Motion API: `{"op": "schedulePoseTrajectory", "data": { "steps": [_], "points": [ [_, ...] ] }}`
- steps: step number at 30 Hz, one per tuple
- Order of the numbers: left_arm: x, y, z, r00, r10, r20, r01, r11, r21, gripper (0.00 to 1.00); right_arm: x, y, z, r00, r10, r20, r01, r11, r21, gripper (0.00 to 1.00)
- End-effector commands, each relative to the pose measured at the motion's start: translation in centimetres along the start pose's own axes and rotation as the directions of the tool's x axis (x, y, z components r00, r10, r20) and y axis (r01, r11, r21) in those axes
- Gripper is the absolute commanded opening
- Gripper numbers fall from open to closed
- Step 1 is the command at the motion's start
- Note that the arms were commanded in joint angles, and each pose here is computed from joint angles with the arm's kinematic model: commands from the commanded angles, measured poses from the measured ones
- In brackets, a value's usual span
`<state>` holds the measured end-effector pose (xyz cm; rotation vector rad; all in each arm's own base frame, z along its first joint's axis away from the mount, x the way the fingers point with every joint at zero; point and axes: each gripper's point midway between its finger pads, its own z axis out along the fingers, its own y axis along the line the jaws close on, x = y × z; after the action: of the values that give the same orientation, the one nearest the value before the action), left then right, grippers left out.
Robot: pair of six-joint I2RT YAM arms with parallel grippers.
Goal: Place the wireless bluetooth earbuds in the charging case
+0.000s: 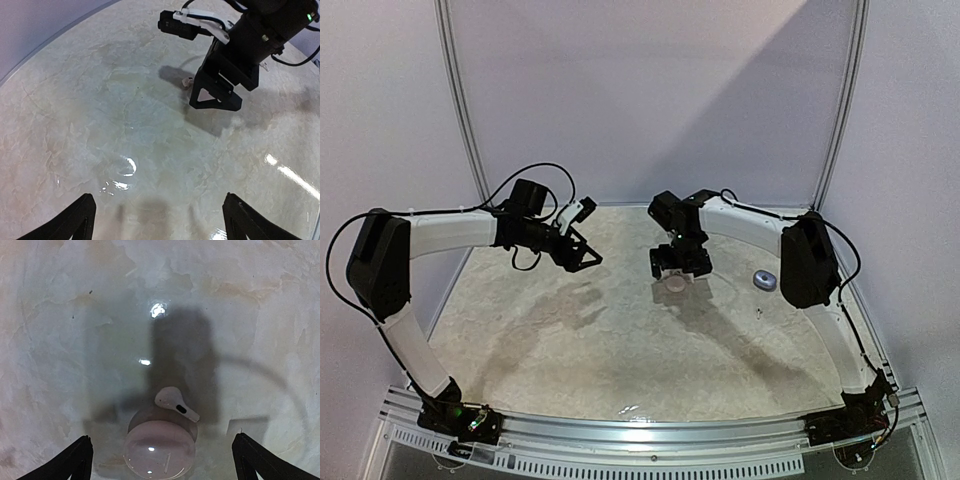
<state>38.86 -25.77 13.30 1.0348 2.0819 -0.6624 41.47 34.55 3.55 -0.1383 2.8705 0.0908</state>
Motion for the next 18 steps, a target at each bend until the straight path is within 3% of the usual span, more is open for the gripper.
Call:
{"op": "schedulePoseTrajectory", "data": {
  "steps": [1, 7, 18],
  "points": [
    [0.7, 0.3, 0.2, 1.000, 0.002, -0.011, -0.002, 1.000, -0.003, 0.90, 1.0, 0.2, 0.6, 0.999, -0.022, -0.032, 0.022, 1.000, 0.004, 0.99],
    [0.7, 0.5, 0.2, 1.000, 0.003, -0.007, -0.003, 1.000, -0.008, 0.90, 5.2, -0.2, 3.5, 0.982, -0.003, -0.187, 0.009, 0.999, 0.033, 0.99],
    [0.9, 0.3, 0.3, 1.000, 0.000, -0.008, 0.000, 1.000, -0.003, 0.91, 5.4, -0.8, 4.9, 0.982, 0.002, -0.190, 0.010, 0.998, 0.063, 0.96]
  ]
}}
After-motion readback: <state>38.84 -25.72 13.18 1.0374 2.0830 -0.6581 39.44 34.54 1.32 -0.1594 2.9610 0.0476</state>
